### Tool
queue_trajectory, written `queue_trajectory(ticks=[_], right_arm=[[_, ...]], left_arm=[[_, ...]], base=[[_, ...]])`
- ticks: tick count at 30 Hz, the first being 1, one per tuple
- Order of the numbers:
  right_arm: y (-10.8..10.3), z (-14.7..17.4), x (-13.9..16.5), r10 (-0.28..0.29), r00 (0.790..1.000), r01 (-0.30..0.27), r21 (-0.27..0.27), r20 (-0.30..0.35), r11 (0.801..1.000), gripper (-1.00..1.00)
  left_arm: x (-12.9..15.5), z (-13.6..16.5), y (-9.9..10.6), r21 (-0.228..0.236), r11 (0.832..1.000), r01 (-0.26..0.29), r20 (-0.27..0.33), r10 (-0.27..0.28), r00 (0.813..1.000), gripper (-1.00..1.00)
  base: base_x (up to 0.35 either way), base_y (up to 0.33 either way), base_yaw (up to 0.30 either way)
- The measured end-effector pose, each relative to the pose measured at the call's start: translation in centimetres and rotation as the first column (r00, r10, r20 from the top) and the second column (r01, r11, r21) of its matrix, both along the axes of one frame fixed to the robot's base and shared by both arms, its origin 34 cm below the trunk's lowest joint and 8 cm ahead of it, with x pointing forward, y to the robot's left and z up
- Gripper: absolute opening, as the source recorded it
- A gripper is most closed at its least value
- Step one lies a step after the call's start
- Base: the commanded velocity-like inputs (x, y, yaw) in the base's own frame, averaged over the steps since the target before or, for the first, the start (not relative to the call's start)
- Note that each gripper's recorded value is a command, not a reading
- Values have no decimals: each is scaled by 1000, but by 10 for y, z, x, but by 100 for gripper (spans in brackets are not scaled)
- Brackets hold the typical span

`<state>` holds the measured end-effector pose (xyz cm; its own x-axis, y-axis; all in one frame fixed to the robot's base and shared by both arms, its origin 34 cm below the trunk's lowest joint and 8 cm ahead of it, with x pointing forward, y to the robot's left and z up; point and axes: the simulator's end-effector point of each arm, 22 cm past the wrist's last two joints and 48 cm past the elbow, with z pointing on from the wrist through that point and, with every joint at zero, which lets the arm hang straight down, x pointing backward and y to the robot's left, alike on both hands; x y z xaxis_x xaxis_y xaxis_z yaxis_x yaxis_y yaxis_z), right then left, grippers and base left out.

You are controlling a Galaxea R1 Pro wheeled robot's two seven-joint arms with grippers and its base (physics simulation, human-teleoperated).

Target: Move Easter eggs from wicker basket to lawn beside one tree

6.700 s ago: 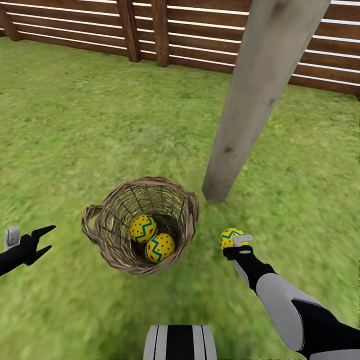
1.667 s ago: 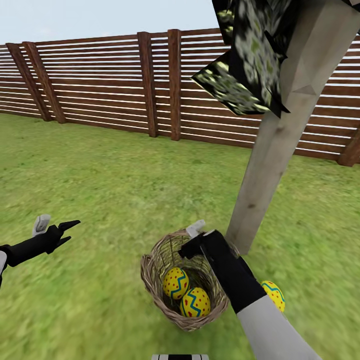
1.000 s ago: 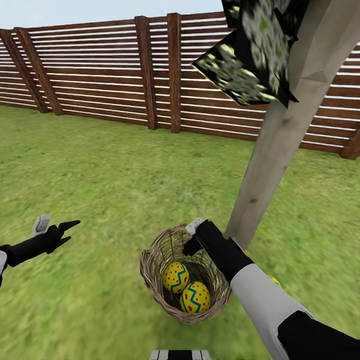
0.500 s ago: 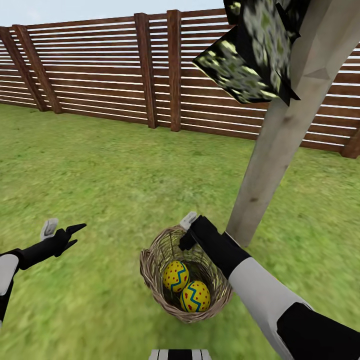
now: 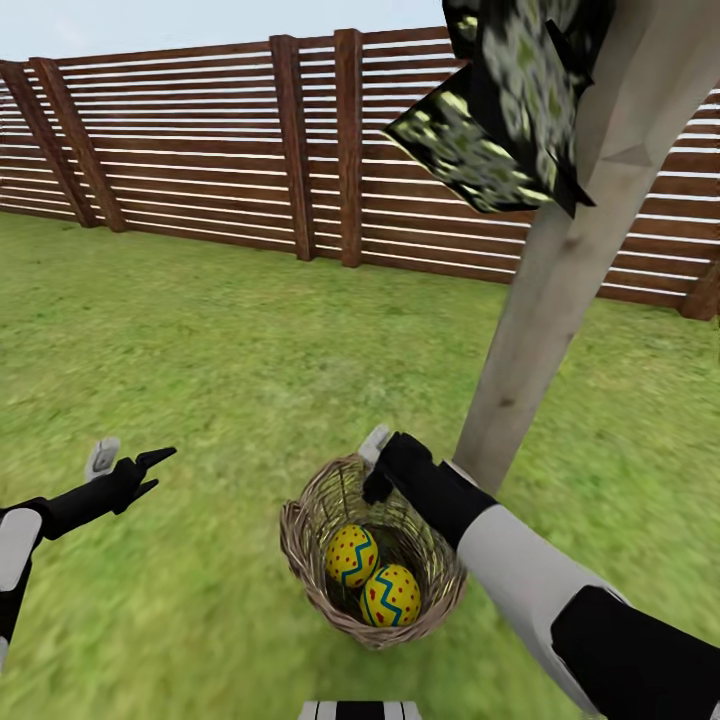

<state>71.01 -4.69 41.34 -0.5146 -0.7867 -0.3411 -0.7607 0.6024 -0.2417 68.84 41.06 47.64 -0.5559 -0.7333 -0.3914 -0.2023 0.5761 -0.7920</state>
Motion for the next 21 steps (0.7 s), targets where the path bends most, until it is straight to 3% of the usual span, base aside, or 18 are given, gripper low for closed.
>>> queue_trajectory(ticks=[1,2,3,10,21], right_arm=[[0,1,0,9,1000,-9,-6,3,1000,100],[25,-48,-57,367,922,-370,-4,-122,929,100],[23,-57,-70,415,897,-423,-19,-152,906,100],[29,-38,-68,438,890,-444,-21,-126,896,100],[29,-20,-63,435,895,-440,-37,-99,897,100]], left_arm=[[0,2,-1,1,1000,4,3,-4,1000,100],[0,4,-5,3,1000,14,4,-14,1000,100],[0,5,-8,6,1000,22,4,-22,1000,100],[1,20,-15,13,999,40,25,-40,999,100],[1,39,-16,11,999,42,58,-42,997,100]], base=[[0,0,0],[0,0,0],[0,0,0],[0,0,0],[0,0,0]])
